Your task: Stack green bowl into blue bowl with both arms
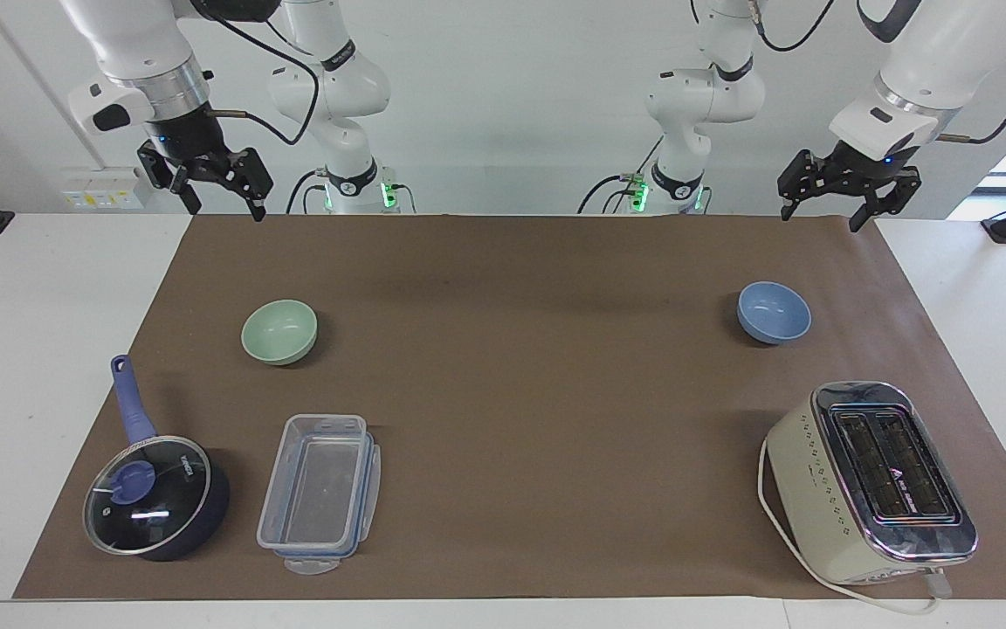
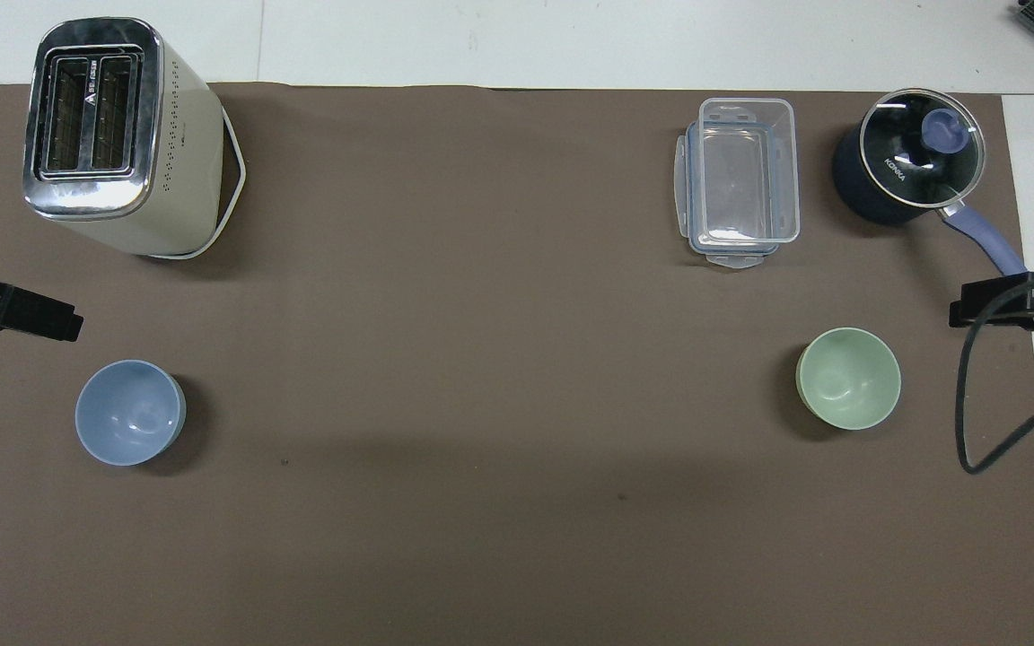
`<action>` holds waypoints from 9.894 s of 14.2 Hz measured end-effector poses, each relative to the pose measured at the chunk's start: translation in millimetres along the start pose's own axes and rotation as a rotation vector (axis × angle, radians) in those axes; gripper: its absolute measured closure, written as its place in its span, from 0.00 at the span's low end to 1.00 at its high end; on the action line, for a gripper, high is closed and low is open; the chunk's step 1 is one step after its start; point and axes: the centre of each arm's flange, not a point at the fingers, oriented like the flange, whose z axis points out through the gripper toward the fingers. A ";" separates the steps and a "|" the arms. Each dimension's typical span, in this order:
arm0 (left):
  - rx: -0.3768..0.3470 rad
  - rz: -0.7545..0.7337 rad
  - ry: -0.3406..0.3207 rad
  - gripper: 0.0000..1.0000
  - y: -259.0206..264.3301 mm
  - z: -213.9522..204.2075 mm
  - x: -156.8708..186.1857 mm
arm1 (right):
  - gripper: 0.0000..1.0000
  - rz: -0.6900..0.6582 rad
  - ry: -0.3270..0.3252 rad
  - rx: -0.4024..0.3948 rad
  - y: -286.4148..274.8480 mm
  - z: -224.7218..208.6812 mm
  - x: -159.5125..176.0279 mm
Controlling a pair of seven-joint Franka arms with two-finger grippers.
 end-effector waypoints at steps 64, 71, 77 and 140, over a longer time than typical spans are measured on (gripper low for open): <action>-0.033 -0.003 0.020 0.00 -116.1 157.8 -30.5 | 0.00 0.018 -0.009 -0.001 13.9 0.6 0.6; -0.087 -0.010 0.051 0.04 -155.6 245.8 -56.1 | 0.00 0.017 -0.009 -0.001 14.0 0.6 0.6; -0.110 -0.060 0.061 0.25 -160.2 301.2 -64.6 | 0.00 0.016 -0.009 -0.001 14.0 0.6 0.6; -0.086 -0.043 0.108 0.00 99.8 86.0 -3.8 | 0.00 -0.096 -0.013 -0.010 36.2 103.0 39.6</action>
